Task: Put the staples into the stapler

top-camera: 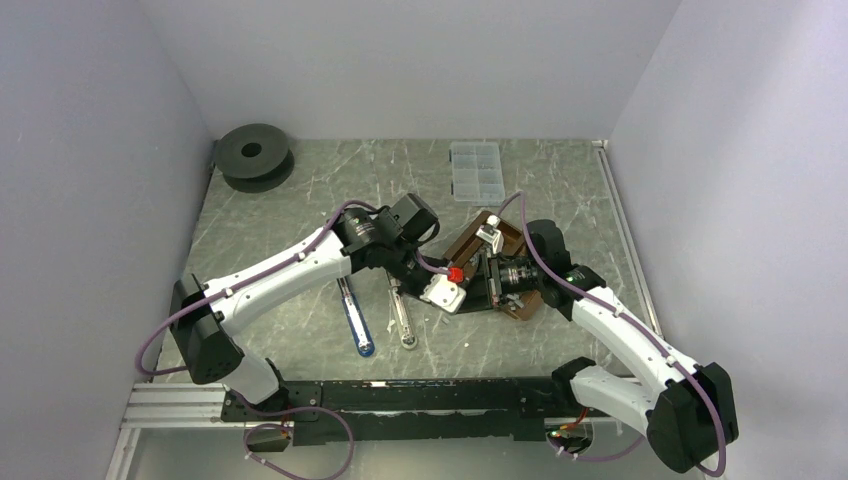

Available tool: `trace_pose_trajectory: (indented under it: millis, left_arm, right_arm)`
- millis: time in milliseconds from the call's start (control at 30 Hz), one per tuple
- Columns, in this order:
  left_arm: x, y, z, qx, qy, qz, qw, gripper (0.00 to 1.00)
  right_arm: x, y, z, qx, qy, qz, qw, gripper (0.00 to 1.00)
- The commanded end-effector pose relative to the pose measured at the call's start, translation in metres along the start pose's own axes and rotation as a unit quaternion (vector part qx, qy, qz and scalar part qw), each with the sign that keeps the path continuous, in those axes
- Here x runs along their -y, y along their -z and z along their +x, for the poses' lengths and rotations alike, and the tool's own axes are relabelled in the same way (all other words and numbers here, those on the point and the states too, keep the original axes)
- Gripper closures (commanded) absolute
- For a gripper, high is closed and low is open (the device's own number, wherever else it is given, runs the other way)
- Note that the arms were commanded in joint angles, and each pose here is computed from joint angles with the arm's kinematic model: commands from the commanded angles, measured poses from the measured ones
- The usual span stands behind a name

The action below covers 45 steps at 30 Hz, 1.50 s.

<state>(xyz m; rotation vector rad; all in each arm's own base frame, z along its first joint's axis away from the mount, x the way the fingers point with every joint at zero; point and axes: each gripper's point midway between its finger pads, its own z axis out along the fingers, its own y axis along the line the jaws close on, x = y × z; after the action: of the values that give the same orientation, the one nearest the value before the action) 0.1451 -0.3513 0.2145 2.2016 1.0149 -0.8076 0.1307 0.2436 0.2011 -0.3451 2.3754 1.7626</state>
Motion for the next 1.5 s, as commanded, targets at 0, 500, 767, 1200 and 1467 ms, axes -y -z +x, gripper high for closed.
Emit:
trace_pose_trajectory:
  millis: [0,500,767,1200,1467]
  left_arm:
    - [0.007,0.009,-0.01,0.003,-0.026,0.001,1.0,0.73]
    - [0.002,0.01,-0.009,-0.005,-0.028,-0.014,1.0,0.87]
    - [-0.005,0.014,-0.001,-0.022,-0.013,-0.057,0.998,0.47]
    - [-0.046,0.068,0.003,-0.036,0.06,-0.28,0.958,0.0]
    - [-0.068,0.086,-0.017,-0.003,0.143,-0.332,0.932,0.01]
  right_arm:
    - [-0.009,0.002,-0.003,0.007,0.02,-0.014,1.0,1.0]
    - [-0.007,0.003,0.0,0.005,0.016,-0.012,1.0,1.0]
    - [-0.009,0.004,-0.001,0.009,0.02,-0.01,1.0,1.0]
    - [-0.03,0.001,-0.038,0.115,0.015,-0.069,0.991,1.0]
    - [-0.07,0.016,-0.08,0.236,0.014,-0.169,0.957,1.0]
